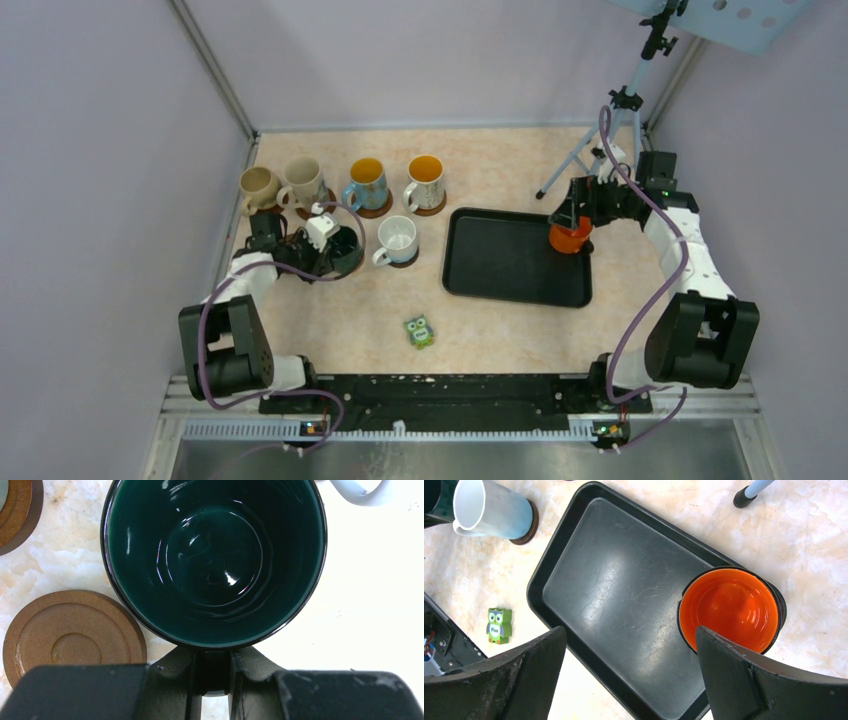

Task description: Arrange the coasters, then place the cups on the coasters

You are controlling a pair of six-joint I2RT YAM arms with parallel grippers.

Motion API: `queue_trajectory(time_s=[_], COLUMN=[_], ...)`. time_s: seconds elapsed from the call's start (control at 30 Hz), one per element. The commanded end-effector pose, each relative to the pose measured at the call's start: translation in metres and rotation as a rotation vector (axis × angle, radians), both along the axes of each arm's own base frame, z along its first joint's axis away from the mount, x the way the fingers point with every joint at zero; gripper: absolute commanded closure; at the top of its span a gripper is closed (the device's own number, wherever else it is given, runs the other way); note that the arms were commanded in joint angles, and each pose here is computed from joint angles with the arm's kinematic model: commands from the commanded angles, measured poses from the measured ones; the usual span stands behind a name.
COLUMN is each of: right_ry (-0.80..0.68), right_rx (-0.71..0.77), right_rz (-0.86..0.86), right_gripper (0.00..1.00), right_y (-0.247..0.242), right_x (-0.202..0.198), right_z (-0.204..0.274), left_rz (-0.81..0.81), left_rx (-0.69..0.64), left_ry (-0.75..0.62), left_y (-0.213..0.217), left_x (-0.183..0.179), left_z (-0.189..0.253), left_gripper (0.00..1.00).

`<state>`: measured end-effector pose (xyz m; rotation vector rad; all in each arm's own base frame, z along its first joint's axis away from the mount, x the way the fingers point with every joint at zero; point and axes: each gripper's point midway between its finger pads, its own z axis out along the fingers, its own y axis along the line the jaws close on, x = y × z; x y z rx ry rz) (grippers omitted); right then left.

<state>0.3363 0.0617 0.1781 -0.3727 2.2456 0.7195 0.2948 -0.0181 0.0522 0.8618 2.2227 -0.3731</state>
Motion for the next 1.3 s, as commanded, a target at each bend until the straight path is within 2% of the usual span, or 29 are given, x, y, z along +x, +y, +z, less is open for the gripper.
queue_trajectory(time_s=[0.0,0.13,0.7,1.13,1.27], right_ry=[-0.039,-0.038,-0.038,-0.037,-0.036], right_rx=[-0.002,-0.002,-0.001,-0.001,-0.001], right_rz=[0.01,0.008,0.008,0.007,0.008], right_gripper=[0.02,0.02,0.02,0.02,0.02], right_y=[0.0013,0.001,0.0014,0.0011,0.0011], right_x=[0.0055,0.0055,0.0055,0.0054,0.0053], right_z=[0.008,0.0079,0.0076,0.0081,0.0076], left_rz=[-0.016,-0.016,-0.031,-0.041,-0.035], left_rx=[-0.011,-0.006,-0.024,-0.022,-0.016], left_ry=[-0.063,-0.064,-0.059,-0.051,-0.046], left_y=[-0.0028,-0.0023,-0.0069,-0.008,-0.0065], left_x=[0.0127,0.0123,0.0096,0.008,0.008], left_z=[0.0071,0.0063,0.0063,0.0042,0.0036], left_gripper=[0.87,0.79,0.7,0.7,0.63])
